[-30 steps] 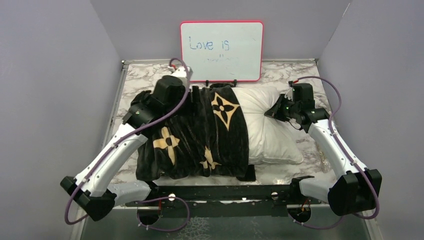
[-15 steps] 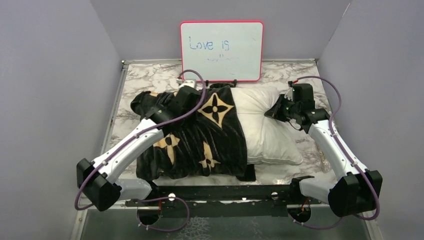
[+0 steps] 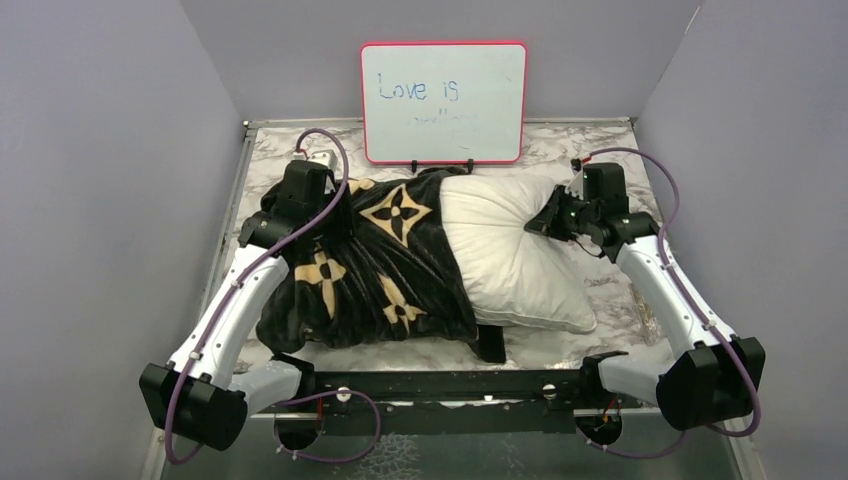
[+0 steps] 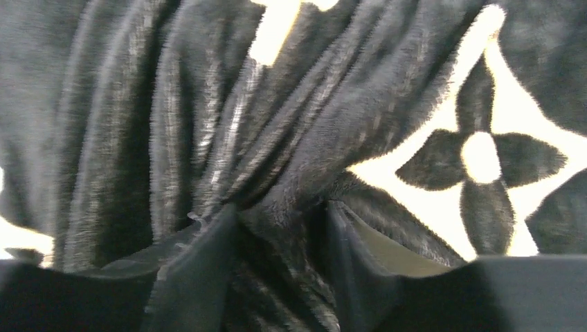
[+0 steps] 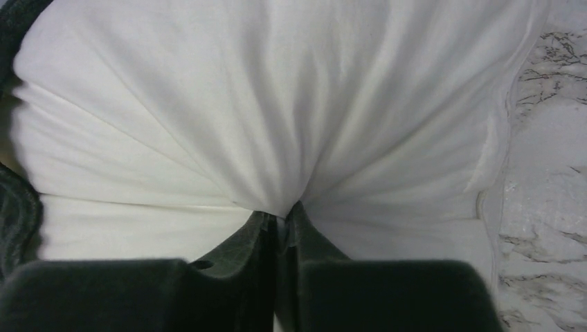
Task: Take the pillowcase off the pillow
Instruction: Remove the pillow from the pillowcase.
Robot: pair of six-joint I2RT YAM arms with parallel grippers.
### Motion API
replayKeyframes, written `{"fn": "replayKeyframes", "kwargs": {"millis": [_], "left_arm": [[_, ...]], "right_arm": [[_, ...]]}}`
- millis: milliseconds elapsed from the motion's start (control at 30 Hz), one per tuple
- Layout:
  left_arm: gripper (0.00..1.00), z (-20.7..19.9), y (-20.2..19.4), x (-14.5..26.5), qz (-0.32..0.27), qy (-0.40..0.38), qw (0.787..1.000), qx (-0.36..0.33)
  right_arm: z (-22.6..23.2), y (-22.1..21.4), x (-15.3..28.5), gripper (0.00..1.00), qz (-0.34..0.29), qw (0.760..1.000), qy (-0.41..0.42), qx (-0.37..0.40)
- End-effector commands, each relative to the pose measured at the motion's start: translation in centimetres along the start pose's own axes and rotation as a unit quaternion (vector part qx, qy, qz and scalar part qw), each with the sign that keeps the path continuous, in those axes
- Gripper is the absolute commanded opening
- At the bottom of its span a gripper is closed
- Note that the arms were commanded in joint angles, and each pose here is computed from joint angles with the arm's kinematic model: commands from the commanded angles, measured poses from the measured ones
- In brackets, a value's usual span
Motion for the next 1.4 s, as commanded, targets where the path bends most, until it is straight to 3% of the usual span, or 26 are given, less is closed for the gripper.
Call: {"fn": "replayKeyframes", "kwargs": {"millis": [0, 33, 133, 200, 300, 400, 500, 567, 667, 733, 833, 933, 1033, 1200, 1367], "left_arm": [[0.62, -0.6, 0.6, 0.2, 0.003, -0.035, 0.999, -0.007], [0.65, -1.2, 1.1, 0.5, -0.002, -0.048, 0.999, -0.006], [0.70, -2.4, 2.1, 1.0, -0.013, -0.076, 0.997, -0.008], [0.71, -2.7, 2.3, 0.6, -0.008, -0.080, 0.997, -0.014], [0.71, -2.8, 2.4, 0.2, -0.003, -0.080, 0.997, -0.017], [0.72, -3.1, 3.0, 0.3, -0.010, -0.084, 0.996, -0.023], [0.74, -3.8, 4.2, 1.1, -0.025, -0.096, 0.995, -0.028], [0.75, -4.8, 5.2, 2.1, -0.037, -0.116, 0.992, -0.031], [0.75, -6.9, 6.3, 4.4, -0.049, -0.168, 0.984, -0.036], [0.75, -8.3, 6.4, 5.9, -0.050, -0.204, 0.977, -0.037], [0.74, -11.4, 4.4, 8.0, -0.024, -0.272, 0.960, -0.058], [0.74, -14.0, -0.4, 8.5, 0.035, -0.307, 0.947, -0.082], [0.74, -16.0, -5.8, 8.8, 0.088, -0.312, 0.941, -0.095], [0.74, -17.1, -11.4, 9.4, 0.109, -0.287, 0.947, -0.092], [0.74, -17.6, -16.4, 6.8, 0.154, -0.223, 0.956, -0.113]], "right_arm": [[-1.4, 0.1, 1.1, 0.20, 0.023, 0.999, -0.030, 0.018], [-1.2, 0.3, 1.6, 0.29, 0.021, 0.999, -0.032, 0.018], [-2.1, 1.3, 3.6, 0.71, -0.004, 0.996, -0.085, 0.007], [-3.7, 2.1, 5.6, 0.90, -0.035, 0.987, -0.158, -0.011], [-6.0, 2.3, 8.5, 1.00, -0.070, 0.965, -0.250, -0.033], [-7.1, 1.0, 9.8, 1.00, -0.071, 0.955, -0.283, -0.045], [-5.9, -1.9, 8.0, 1.00, -0.026, 0.976, -0.215, -0.036], [-3.4, -4.6, 5.4, 1.00, 0.030, 0.995, -0.096, -0.021], [0.7, -8.0, 2.4, 0.83, 0.128, 0.988, 0.084, -0.036], [2.4, -8.7, 0.9, 0.58, 0.165, 0.971, 0.160, -0.063], [2.4, -6.2, -1.5, 0.29, 0.135, 0.976, 0.153, -0.079], [2.3, -1.9, -2.8, 0.05, 0.081, 0.986, 0.113, -0.093], [2.4, 1.7, -3.6, 0.00, 0.038, 0.989, 0.087, -0.116], [1.8, 5.0, -4.4, 0.00, -0.015, 0.988, 0.047, -0.148], [2.1, 5.2, -5.3, 0.00, 0.007, 0.987, 0.056, -0.147]]}}
Point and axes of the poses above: each gripper's point midway between its finger pads, its own x axis back along the fingers, its own z axis along the line the jaws close on, y = z × x, the point moved 2 cm from there along x, back along the fingers, and after that the axes turned 7 degrees about x, right-handed, at the moved point
